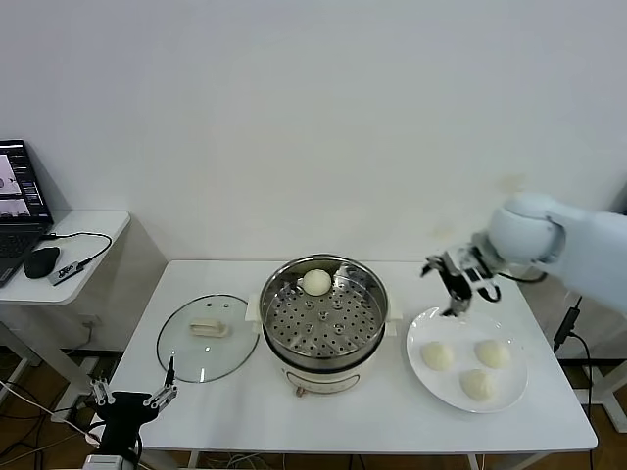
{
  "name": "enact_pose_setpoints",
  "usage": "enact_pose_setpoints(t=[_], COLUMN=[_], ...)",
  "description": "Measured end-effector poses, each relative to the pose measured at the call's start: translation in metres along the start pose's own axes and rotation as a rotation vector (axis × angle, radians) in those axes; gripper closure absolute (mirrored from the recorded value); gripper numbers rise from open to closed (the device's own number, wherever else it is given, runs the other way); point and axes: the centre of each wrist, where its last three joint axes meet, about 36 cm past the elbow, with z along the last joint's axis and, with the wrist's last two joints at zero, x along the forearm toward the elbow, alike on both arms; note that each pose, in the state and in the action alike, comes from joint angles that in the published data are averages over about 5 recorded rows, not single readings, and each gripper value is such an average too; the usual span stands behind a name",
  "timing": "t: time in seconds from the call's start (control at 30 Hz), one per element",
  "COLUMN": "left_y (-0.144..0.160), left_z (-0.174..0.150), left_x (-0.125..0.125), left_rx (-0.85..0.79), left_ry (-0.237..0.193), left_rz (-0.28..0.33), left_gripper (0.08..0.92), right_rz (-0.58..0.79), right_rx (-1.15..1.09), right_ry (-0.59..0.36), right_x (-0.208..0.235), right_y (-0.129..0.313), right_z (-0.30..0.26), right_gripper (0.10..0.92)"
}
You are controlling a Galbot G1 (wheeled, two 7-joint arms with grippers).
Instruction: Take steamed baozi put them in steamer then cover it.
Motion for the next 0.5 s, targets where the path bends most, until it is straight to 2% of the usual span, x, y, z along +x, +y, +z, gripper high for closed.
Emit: enact_pose_setpoints(t=[0.5], left_y=[0.003], left_z=[0.003], left_x=[-0.006], left_rx=[0.0], left_ry=[0.012], left_rz=[-0.012], left_gripper=[0.177], right_rz=[-0.067], right_rx=[-0.094], right_ry=[0.029], right_x=[-0.065], right_y=[0.051], right_z=[0.033], right_gripper=[0.2])
